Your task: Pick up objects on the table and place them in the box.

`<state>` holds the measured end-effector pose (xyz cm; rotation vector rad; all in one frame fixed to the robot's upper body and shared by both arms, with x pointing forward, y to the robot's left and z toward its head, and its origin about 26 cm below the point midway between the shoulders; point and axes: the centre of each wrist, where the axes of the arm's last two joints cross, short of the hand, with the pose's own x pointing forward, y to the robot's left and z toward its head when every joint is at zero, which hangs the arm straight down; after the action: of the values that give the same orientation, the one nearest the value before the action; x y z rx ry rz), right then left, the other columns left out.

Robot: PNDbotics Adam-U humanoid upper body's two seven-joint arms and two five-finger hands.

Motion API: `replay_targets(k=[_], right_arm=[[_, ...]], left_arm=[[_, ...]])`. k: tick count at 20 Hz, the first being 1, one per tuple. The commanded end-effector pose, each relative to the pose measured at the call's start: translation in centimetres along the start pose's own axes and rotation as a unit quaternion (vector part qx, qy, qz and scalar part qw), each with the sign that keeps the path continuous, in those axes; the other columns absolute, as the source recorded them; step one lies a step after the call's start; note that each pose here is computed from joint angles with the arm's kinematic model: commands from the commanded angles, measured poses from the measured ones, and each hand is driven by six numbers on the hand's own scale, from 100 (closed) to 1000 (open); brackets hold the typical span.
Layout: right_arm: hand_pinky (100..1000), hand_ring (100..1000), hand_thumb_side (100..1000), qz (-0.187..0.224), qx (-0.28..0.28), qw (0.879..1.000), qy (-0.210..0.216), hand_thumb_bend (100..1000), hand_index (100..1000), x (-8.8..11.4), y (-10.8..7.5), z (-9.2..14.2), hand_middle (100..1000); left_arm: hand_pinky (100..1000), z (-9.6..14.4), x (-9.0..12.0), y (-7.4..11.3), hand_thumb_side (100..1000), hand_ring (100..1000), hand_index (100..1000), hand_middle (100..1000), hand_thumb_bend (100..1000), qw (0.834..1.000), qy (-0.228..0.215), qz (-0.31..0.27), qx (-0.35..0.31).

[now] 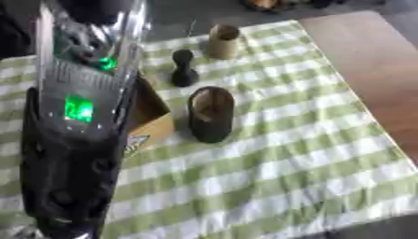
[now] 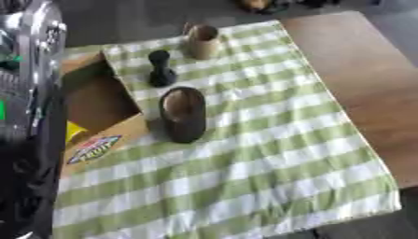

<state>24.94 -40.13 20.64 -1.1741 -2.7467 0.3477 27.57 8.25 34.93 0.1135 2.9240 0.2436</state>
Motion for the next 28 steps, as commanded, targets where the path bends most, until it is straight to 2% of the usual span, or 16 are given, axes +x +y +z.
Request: replay_targets(k=[1, 2, 3, 4, 5, 6, 7, 8, 9, 12, 13, 17, 19, 25, 28], right_arm=[[949, 1000, 1000, -0.041, -0.107, 0.988, -0.103, 107, 960, 0.1, -1.1, -0.8, 957], [947, 1000, 1000, -0.016, -0.088, 0.992, -0.093, 119, 961, 0.1, -1.1, -0.8, 954], [947, 1000, 1000, 0.011, -0.055, 0.995, -0.087, 212, 972, 0.1, -1.1, -0.9, 966], [949, 1000, 1000, 0.034, -0.026, 0.996, -0.081, 233, 971, 0.1, -1.1, -1.1, 969], [951, 1000, 1000, 0.057, 0.011, 0.995, -0.081, 277, 972, 0.1, -1.2, -1.4, 976], [951, 1000, 1000, 0.074, 0.040, 0.993, -0.080, 277, 972, 0.1, -1.2, -1.7, 976], [955, 1000, 1000, 0.089, 0.075, 0.990, -0.083, 331, 977, 0.1, -1.2, -2.1, 986], [955, 1000, 1000, 0.100, 0.102, 0.986, -0.085, 331, 977, 0.1, -1.1, -2.4, 986], [958, 1000, 1000, 0.110, 0.131, 0.981, -0.087, 391, 987, 0.1, -1.1, -2.8, 990], [962, 1000, 1000, 0.134, 0.209, 0.964, -0.092, 428, 992, 0.2, -0.9, -3.8, 1000], [964, 1000, 1000, 0.140, 0.234, 0.957, -0.095, 479, 997, 0.2, -0.8, -4.1, 1000], [964, 1000, 1000, 0.148, 0.318, 0.931, -0.099, 498, 1000, 0.4, -0.3, -5.2, 1000], [966, 1000, 1000, 0.148, 0.351, 0.919, -0.099, 554, 1000, 0.5, 0.0, -5.8, 1000], [954, 1000, 1000, 0.149, 0.433, 0.887, -0.058, 599, 1000, 1.1, 1.3, -6.8, 1000], [950, 1000, 1000, 0.162, 0.471, 0.866, -0.029, 606, 1000, 1.4, 2.3, -6.7, 995]], left_arm=[[899, 0.3, 0.0, 0.9, 876, 986, 929, 907, 121, 1.000, -0.003, -0.021, 0.013], [900, 0.6, -0.1, 1.0, 876, 987, 929, 908, 122, 1.000, 0.003, -0.026, 0.015], [904, 1.1, -0.2, 1.2, 888, 991, 930, 911, 138, 0.999, 0.012, -0.031, 0.018], [905, 1.4, -0.2, 1.3, 889, 991, 931, 912, 141, 0.999, 0.017, -0.032, 0.021], [905, 1.8, -0.3, 1.4, 893, 993, 931, 912, 148, 0.999, 0.023, -0.035, 0.027], [905, 2.1, -0.3, 1.5, 893, 993, 931, 912, 148, 0.999, 0.027, -0.035, 0.031], [908, 2.4, -0.4, 1.7, 898, 995, 932, 915, 152, 0.998, 0.032, -0.036, 0.035], [908, 2.7, -0.4, 1.7, 898, 995, 932, 915, 152, 0.998, 0.036, -0.037, 0.037], [909, 2.9, -0.4, 1.8, 903, 997, 932, 917, 157, 0.998, 0.041, -0.037, 0.039], [909, 3.5, -0.5, 2.1, 905, 998, 931, 918, 159, 0.997, 0.052, -0.038, 0.044], [909, 3.7, -0.5, 2.1, 909, 1000, 931, 919, 161, 0.997, 0.056, -0.039, 0.044], [907, 4.4, -0.5, 2.3, 918, 1000, 929, 921, 168, 0.996, 0.070, -0.037, 0.046], [906, 4.7, -0.5, 2.3, 921, 1000, 928, 921, 171, 0.995, 0.076, -0.034, 0.048], [905, 5.6, -0.4, 2.1, 931, 1000, 927, 924, 177, 0.994, 0.092, -0.022, 0.057], [905, 6.0, -0.4, 2.0, 934, 1000, 926, 925, 179, 0.993, 0.101, -0.016, 0.061]])
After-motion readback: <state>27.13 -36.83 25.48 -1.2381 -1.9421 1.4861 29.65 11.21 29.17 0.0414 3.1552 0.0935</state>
